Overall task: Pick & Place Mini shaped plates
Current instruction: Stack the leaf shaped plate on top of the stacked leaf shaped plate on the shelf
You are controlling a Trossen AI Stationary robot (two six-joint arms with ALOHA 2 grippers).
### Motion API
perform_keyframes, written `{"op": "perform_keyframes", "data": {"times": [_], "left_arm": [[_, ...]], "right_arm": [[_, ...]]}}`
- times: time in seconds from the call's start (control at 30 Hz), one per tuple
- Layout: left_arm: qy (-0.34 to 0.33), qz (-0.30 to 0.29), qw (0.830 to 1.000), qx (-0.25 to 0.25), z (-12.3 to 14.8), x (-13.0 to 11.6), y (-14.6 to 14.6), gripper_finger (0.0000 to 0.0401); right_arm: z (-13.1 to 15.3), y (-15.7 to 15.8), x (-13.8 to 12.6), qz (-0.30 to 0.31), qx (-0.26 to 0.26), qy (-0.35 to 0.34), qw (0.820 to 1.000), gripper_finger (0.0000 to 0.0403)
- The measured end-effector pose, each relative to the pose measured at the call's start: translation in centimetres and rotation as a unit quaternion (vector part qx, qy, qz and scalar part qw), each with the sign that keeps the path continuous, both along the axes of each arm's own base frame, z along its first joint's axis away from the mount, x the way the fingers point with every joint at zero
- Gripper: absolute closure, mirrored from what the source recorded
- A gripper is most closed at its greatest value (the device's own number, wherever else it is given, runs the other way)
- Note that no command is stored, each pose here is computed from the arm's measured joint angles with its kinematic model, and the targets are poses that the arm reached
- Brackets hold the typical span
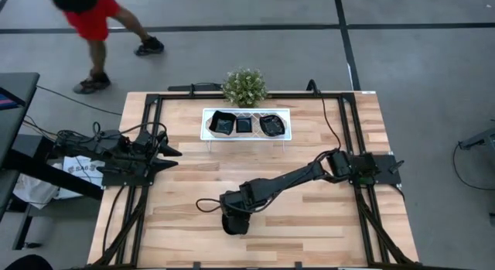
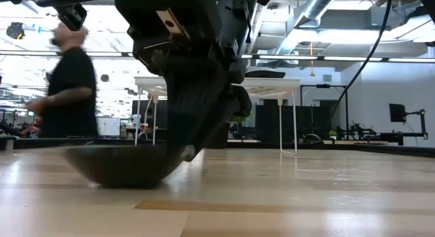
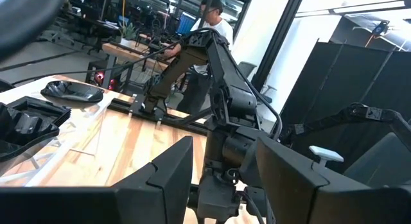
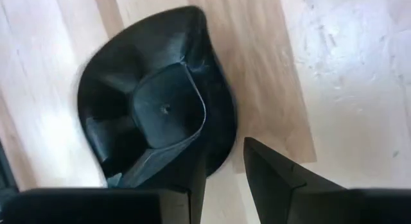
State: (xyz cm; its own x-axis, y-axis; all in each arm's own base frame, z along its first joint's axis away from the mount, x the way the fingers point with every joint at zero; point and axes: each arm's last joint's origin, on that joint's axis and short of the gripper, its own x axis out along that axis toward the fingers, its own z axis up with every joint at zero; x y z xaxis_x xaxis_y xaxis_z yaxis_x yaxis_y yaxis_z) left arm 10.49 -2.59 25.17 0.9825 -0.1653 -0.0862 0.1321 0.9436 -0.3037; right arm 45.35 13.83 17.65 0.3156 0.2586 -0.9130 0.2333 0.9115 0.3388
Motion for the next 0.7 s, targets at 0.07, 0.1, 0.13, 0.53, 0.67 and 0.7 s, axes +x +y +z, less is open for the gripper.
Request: {"op": "perform_keyframes", "data": {"times": [0.07,0.1,0.13,0.53,0.67,0.7], "left_arm": [[0.0,0.0,1.0,0.0,0.0,0.0,0.0,0.0229],[0.0,0.0,1.0,0.0,0.0,0.0,0.0,0.0229],[0.0,0.0,1.0,0.0,0.0,0.0,0.0,0.0229],[0.0,0.0,1.0,-0.001,0.0,0.0,0.0,0.0229],[0.0,0.0,1.0,-0.001,0.0,0.0,0.0,0.0229],[0.0,0.0,1.0,-0.001,0.0,0.0,0.0,0.0229]], "right_arm": [[0.0,0.0,0.0,0.0,0.001,0.0,1.0,0.0304],[0.0,0.0,0.0,0.0,0.001,0.001,1.0,0.0304],[0.0,-0.03,0.01,-0.002,0.003,0.001,1.0,0.0304],[0.26,0.04,-0.04,0.0,0.015,0.002,1.0,0.0309],[0.21,0.03,-0.04,0.0,0.014,0.003,1.0,0.0321],[0.2,0.03,-0.04,0.0,0.014,0.003,1.0,0.0325]]}}
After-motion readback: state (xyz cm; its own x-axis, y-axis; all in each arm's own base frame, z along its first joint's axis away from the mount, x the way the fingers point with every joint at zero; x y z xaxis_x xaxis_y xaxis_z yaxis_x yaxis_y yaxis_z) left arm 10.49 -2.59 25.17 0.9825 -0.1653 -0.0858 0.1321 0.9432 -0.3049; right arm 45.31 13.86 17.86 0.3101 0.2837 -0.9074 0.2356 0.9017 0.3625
